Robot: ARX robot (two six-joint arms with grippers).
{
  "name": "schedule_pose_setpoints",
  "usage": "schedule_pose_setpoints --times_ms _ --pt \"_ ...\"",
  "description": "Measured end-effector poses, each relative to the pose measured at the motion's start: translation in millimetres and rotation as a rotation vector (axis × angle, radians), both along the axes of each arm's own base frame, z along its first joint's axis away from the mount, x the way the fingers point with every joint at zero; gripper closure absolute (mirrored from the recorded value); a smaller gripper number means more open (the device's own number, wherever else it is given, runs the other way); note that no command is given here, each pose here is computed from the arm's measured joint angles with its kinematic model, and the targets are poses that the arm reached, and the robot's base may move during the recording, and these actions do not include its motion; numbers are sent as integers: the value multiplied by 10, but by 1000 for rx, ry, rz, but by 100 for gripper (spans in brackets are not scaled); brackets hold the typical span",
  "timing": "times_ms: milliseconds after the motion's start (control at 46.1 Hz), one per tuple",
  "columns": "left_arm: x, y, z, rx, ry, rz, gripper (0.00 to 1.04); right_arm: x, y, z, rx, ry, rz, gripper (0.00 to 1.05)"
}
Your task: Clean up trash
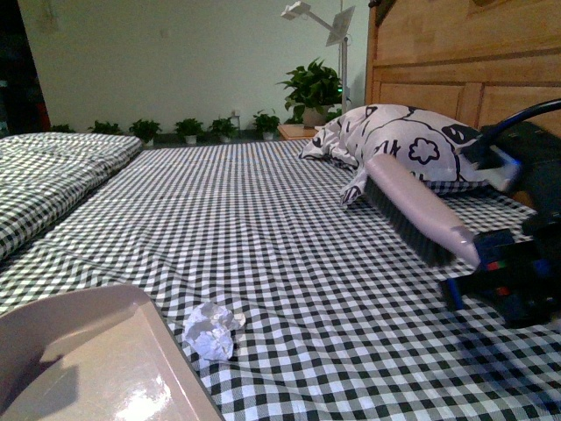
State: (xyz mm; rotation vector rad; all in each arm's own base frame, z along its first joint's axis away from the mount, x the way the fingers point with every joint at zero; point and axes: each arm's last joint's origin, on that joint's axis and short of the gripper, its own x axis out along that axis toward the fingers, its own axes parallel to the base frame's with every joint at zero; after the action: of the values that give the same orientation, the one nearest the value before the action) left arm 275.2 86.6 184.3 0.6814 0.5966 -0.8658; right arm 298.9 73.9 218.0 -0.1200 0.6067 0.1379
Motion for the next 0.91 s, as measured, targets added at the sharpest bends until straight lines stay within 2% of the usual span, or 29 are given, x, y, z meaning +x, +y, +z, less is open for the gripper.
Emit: schedule_pose_setpoints --times_ms 195,433,910 --pt "0 0 0 0 0 0 77 198 257 -111 -63 34 58 85" --pt "0 0 0 0 0 0 77 399 432 -371 -146 86 51 85" --pt "0 0 0 0 0 0 77 233 908 -699 -109 146 150 85"
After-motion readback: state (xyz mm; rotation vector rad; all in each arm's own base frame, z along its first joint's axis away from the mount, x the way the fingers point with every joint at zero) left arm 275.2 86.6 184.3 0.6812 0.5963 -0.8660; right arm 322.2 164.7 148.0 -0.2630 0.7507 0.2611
